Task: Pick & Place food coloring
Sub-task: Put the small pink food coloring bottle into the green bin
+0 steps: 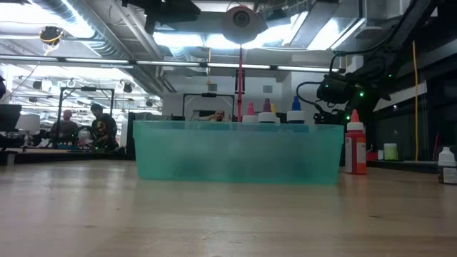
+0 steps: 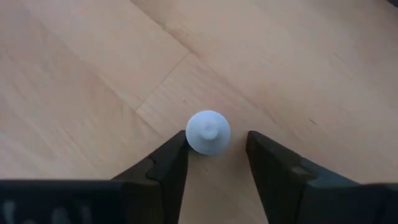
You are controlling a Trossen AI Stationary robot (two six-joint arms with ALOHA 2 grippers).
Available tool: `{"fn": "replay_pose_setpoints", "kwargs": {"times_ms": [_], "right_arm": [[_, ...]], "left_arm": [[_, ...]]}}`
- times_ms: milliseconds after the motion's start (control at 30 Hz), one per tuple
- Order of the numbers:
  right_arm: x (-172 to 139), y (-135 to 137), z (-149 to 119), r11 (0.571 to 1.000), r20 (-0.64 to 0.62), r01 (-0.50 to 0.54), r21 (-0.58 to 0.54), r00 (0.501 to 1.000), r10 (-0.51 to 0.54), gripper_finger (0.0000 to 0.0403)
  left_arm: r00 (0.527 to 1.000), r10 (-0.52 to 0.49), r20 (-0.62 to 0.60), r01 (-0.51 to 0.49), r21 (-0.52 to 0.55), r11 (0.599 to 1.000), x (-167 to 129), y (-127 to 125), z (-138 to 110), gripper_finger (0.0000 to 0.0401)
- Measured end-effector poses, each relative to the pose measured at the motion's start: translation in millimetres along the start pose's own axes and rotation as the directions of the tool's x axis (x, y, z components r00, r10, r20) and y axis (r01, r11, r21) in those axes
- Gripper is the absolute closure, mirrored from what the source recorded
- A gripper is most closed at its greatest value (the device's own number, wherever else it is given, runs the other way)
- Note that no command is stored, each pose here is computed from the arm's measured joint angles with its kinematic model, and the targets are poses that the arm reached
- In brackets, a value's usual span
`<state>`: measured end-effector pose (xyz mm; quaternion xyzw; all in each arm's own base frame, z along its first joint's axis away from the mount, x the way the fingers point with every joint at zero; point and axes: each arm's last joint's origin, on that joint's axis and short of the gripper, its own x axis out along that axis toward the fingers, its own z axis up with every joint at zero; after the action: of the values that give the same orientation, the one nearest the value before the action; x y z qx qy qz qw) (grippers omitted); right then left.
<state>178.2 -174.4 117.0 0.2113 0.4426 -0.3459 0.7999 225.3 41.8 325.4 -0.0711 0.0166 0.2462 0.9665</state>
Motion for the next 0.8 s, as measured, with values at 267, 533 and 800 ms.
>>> {"fn": "replay_pose_setpoints", "kwargs": {"times_ms": [267,533,800], "right_arm": [[0.0,0.1,0.2,1.0,0.002,-0.002,0.002,1.0,0.002,0.0259],[0.0,0.1,-0.1,1.0,-0.002,-0.005,0.002,1.0,0.005,0.0304],[0.0,0.2,-0.6,1.0,-0.007,-0.008,0.002,1.0,0.008,0.0324]], "left_arm": [[1.0,0.0,0.0,0.0,0.0,1.0,0.0,0.0,0.0,0.0315],[1.0,-0.001,-0.001,0.001,0.0,1.0,0.0,0.0,-0.1,0.0315],[1.0,0.0,-0.001,0.0,0.001,1.0,0.0,0.0,-0.1,0.0315]]}}
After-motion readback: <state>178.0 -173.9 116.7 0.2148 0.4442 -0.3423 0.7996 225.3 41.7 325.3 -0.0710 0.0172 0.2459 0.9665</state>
